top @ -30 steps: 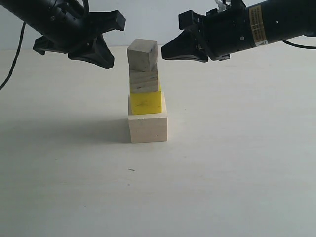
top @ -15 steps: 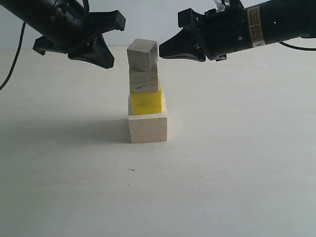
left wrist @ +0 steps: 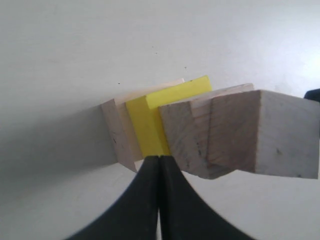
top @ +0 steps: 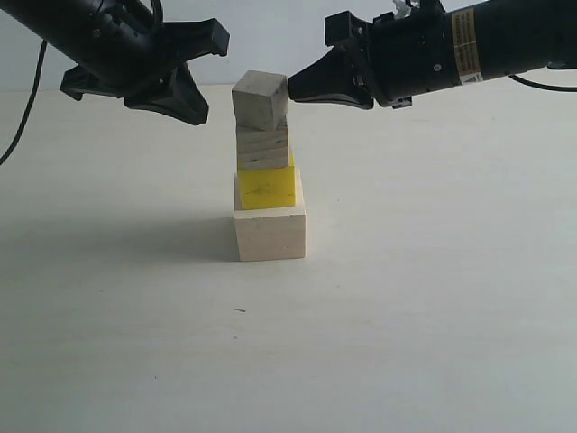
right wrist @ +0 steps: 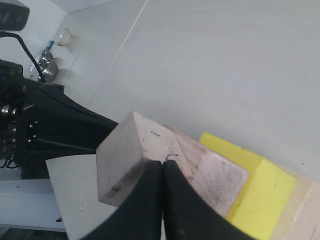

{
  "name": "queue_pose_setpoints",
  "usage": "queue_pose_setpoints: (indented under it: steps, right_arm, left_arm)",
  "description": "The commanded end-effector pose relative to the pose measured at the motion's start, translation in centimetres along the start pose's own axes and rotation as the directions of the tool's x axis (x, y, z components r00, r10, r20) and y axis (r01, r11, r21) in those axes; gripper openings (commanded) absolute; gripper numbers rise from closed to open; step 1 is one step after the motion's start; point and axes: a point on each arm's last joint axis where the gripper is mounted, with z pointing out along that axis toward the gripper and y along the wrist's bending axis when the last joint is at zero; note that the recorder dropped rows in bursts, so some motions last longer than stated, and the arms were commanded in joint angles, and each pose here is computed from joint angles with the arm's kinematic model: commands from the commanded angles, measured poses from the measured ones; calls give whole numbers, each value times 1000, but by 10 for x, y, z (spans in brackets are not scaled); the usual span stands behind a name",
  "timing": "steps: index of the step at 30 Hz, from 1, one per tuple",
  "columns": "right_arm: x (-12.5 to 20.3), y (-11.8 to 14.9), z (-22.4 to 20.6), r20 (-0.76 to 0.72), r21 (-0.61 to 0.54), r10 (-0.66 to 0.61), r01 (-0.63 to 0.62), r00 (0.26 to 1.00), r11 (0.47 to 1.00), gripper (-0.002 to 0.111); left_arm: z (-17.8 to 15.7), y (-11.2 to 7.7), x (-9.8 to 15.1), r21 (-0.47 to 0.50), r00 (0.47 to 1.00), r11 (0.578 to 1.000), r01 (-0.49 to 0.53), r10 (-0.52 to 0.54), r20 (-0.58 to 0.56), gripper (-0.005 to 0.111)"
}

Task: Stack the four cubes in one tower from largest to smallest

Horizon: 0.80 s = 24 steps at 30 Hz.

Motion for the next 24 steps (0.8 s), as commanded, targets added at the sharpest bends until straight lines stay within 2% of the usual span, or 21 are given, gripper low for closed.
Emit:
queue_pose_setpoints:
  steps: [1,4,10,14,16,24]
  right_arm:
    - [1,7,7,-5,-18,-26,26,1000,999,0]
    - [2,7,11,3,26,-55,55,998,998,0]
    - [2,6,11,5,36,-57,57,998,998,0]
    - [2,6,11,6,42,-59,59,998,997,0]
    - [1,5,11,8,47,-59,59,998,997,0]
    - [1,5,11,8,48,-59,59,998,997,0]
  left_arm:
    - [-4,0,0,0,1000,1000,3,-3,15,0]
    - [-4,0,0,-1,1000,1000,3,-3,6,0]
    - [-4,-1,1,0,1000,1000,4,-4,4,0]
    - [-13,-9,-4,61,997,998,-6,1,77,0]
    - [-15,-13,-3,101,997,995,5,-12,72,0]
    - [-16,-15,0,119,999,993,-1,-4,38,0]
